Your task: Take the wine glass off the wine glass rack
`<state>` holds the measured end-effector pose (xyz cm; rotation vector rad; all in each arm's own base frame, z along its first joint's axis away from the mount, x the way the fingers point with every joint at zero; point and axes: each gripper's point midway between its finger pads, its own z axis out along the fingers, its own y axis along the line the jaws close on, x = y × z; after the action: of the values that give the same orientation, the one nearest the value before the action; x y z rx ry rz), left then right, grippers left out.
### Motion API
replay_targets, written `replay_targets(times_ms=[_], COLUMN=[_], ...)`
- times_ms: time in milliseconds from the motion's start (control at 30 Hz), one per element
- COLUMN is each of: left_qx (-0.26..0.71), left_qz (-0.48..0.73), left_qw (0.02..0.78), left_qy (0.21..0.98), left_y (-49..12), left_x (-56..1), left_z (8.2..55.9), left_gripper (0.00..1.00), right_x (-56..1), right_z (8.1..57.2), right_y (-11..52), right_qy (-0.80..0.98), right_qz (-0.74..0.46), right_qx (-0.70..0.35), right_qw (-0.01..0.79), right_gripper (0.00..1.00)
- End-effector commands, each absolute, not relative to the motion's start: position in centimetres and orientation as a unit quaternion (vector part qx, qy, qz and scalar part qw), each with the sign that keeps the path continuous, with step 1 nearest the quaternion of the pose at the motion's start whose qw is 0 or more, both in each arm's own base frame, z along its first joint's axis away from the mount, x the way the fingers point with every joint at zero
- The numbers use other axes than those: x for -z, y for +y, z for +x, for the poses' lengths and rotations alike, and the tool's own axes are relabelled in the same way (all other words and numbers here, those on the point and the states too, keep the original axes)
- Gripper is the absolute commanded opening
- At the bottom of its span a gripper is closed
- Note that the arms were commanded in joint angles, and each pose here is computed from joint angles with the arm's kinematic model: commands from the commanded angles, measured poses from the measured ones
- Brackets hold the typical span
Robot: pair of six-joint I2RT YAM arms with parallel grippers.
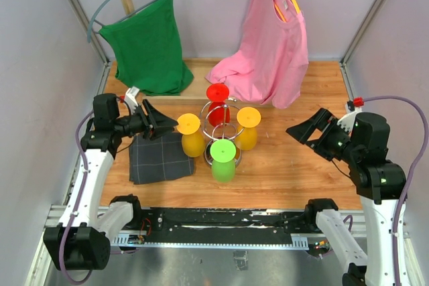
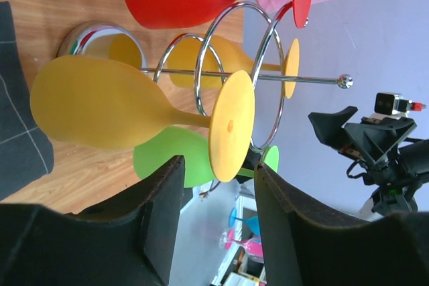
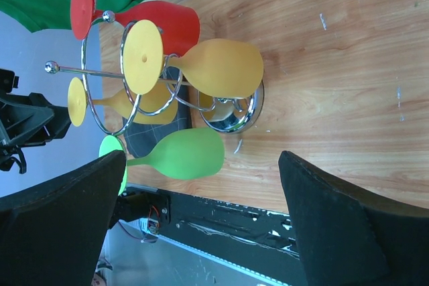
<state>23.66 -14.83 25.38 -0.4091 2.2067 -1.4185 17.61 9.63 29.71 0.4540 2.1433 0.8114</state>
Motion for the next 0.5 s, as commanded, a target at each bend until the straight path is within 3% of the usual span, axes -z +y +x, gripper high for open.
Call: replay_targets(times_ms=[0,200,467], left_qx=[0.540,0.546,0.553], left_qz=[-0.137,-0.142,-0.139], left_qw=[0.228,0.218,0.214], left_qy=[0.799,0.796,0.793], left_y=[-15.50,-15.87,-16.09], left_x=[-25.68,-25.27,-25.55], left_z=[23.07,23.09,23.19], left_gripper=[0.50,0.39,0.36], right_x=[-30.75,-30.63,-30.54], right_z=[17.66,17.26,16.83], right_y=[9.17,9.09,8.94], right_qy=[0.837,0.836,0.835], right_qz=[0.186,0.189,0.192], right_qx=[-0.314,-0.314,-0.312], right_qw=[0.407,0.409,0.412], right_gripper=[0.99,0.99,0.98])
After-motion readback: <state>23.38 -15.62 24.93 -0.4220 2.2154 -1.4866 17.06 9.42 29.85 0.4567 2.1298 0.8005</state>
